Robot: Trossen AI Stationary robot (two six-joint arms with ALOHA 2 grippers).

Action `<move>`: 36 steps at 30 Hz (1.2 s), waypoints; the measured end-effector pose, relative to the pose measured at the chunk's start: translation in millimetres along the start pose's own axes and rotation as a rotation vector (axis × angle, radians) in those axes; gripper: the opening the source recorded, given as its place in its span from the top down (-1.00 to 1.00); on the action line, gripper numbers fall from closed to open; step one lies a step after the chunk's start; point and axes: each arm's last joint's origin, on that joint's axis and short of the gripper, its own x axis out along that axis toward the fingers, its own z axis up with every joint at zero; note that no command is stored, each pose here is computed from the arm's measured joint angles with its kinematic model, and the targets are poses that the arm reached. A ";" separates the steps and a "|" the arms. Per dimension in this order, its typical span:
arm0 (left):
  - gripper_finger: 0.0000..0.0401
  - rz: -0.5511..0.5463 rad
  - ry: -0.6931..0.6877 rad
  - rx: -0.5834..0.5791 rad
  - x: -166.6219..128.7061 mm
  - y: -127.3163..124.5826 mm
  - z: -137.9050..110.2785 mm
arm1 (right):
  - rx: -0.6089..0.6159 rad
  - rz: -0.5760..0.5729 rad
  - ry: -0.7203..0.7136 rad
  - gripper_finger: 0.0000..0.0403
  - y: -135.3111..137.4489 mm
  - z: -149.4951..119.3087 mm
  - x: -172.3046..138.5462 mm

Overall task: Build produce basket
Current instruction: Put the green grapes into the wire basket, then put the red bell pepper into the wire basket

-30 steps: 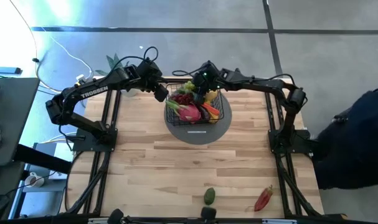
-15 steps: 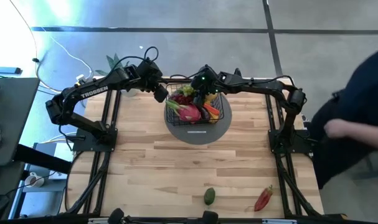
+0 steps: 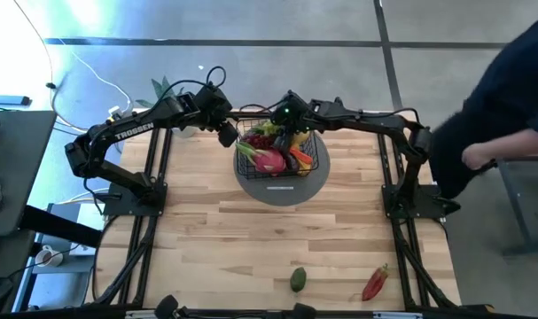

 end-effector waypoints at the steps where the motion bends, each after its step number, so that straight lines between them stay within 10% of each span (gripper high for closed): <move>1: 0.02 0.000 0.000 0.007 0.0 0.0 0.0 | -0.003 -0.006 0.005 0.15 1.5 -0.2 -0.2; 18: 0.02 0.000 0.000 0.036 0.1 0.0 -0.1 | 0.140 0.040 0.009 -0.33 -4.7 7.5 -9.4; 36: 0.02 -0.075 0.001 0.100 -0.8 -10.7 -1.0 | 0.354 0.059 0.144 -0.35 11.3 20.5 -45.3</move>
